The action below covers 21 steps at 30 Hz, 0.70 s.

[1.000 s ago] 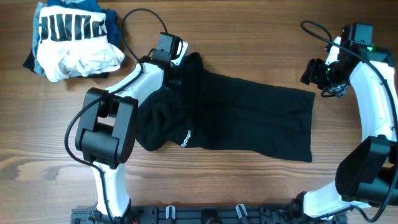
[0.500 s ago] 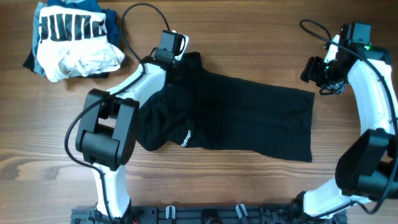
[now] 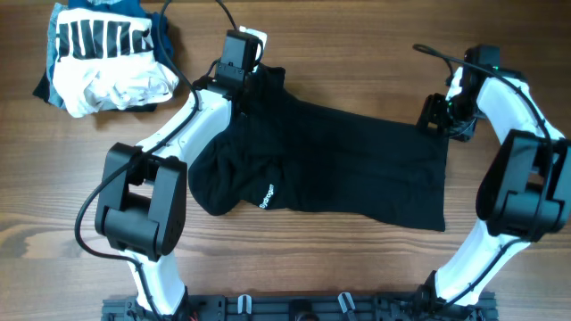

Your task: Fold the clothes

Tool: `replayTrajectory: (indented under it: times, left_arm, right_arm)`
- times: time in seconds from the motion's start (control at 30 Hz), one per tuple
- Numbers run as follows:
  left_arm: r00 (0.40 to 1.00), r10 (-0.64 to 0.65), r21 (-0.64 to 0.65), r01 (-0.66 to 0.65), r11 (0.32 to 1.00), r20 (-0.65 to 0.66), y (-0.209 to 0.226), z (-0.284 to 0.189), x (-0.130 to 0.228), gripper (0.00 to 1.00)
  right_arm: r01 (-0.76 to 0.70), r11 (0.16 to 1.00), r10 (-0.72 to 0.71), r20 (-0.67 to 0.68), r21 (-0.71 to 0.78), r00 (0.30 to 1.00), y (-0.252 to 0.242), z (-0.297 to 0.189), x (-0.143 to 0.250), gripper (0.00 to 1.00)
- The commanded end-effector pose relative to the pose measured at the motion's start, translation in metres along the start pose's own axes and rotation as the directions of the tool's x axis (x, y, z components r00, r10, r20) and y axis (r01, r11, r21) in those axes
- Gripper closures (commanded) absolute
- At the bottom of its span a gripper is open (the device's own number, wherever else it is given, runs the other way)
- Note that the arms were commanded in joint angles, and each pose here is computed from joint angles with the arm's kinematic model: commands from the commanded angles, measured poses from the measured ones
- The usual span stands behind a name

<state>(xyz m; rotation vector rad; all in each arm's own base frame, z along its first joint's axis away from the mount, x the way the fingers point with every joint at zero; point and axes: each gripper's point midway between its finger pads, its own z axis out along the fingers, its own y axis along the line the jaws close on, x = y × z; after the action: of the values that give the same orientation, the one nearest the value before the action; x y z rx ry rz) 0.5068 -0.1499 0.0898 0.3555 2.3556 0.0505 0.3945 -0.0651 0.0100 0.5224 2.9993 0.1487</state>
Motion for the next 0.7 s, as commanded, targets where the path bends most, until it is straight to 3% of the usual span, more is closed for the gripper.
replayTrajectory:
  times: [0.0,0.1,0.13,0.43,0.57,0.67]
  left_arm:
    - [0.998,-0.052,-0.014,0.052,0.999,0.030,0.004,-0.010,-0.013,0.96]
    - [0.999,-0.050,-0.015,0.050,0.999,0.021,0.004,-0.010,-0.011,0.96]
    - [0.999,-0.050,-0.015,0.050,0.999,0.018,0.004,-0.010,-0.010,0.96]
    - [0.998,-0.056,-0.015,0.056,0.998,0.009,0.004,-0.010,-0.008,0.96]
    - [0.998,-0.058,-0.015,0.058,0.998,0.024,0.004,-0.010,-0.012,0.96]
    - [0.991,-0.079,-0.017,0.081,0.997,0.112,0.010,-0.011,-0.033,0.96]
  right_arm:
    - [0.017,1.000,-0.017,-0.029,-0.011,0.999,0.003,0.014,0.004,0.48]
    - [0.022,1.000,-0.022,-0.026,-0.012,0.999,0.005,0.020,0.007,0.52]
    - [0.023,1.000,-0.023,-0.018,-0.013,1.000,0.004,0.026,0.008,0.64]
    - [-0.001,1.000,0.002,0.023,-0.012,1.000,0.000,0.045,0.011,0.96]
    - [-0.024,0.999,0.025,0.058,-0.023,0.998,0.003,0.043,0.001,0.96]
    - [-0.016,0.999,0.020,0.126,-0.036,0.992,0.009,0.026,-0.026,0.96]
